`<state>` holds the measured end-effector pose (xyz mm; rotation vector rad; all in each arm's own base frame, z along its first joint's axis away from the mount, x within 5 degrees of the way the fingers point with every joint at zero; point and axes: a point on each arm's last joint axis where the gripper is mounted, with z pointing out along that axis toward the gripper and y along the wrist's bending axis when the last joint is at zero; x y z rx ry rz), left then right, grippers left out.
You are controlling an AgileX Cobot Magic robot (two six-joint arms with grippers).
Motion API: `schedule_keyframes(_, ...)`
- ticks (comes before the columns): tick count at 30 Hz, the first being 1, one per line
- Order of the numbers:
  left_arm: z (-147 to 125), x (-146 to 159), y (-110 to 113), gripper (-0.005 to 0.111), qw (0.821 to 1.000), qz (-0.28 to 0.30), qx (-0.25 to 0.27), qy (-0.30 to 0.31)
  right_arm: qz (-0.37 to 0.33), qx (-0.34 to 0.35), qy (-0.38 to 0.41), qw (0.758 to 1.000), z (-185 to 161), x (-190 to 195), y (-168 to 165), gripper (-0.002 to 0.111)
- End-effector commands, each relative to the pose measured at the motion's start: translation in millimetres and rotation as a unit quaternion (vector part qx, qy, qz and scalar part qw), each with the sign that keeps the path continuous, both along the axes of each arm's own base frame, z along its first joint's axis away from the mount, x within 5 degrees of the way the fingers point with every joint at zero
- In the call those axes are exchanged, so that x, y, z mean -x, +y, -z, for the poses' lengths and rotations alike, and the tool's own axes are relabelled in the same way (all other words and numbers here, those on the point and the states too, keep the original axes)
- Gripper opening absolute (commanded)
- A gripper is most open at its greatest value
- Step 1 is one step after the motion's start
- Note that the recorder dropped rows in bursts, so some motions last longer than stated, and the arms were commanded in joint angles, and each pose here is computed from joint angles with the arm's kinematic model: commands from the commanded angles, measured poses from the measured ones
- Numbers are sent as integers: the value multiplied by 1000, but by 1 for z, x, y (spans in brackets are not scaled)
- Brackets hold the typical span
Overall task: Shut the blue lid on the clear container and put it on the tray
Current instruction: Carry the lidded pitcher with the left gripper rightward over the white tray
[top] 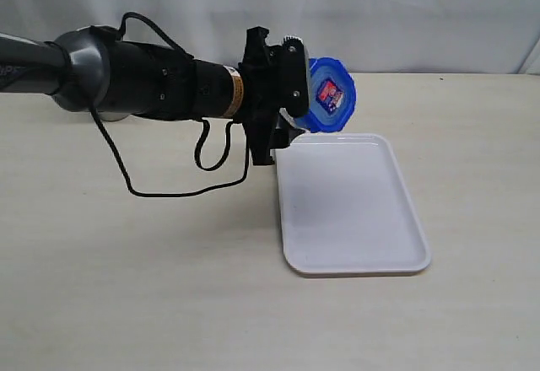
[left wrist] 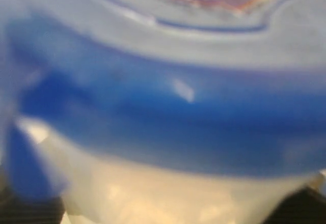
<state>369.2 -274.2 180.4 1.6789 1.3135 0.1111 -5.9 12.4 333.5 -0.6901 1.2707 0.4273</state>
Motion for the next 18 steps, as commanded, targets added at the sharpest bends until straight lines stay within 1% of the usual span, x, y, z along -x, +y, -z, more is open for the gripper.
schedule_keyframes(1, -10, 5, -12, 0, 995, 42, -58, -70, -8, 18, 23, 1000, 7, 0, 2, 5)
schedule_keyframes(5, -9, 13, -22, 0, 987, 76, -95, -103, -14, 23, 44, 999, 10, 1, 3, 5)
schedule_keyframes(8, -9, 19, -28, 0, 981, 95, -119, -122, -20, -4, 85, 996, 13, 0, 4, 5)
schedule_keyframes(12, -9, 27, -38, 0, 978, 111, -120, -127, -17, -52, 141, 988, 29, -10, 9, 5)
schedule_keyframes(14, -8, 29, -40, 0, 974, 121, -131, -137, -17, -77, 158, 984, 40, -16, 13, 5)
schedule_keyframes(16, -8, 29, -39, 0, 965, 131, -163, -160, -16, -99, 156, 983, 45, -20, 14, 5)
schedule_keyframes(18, -7, 27, -37, 0, 953, 133, -202, -181, -12, -104, 153, 983, 47, -23, 15, 5)
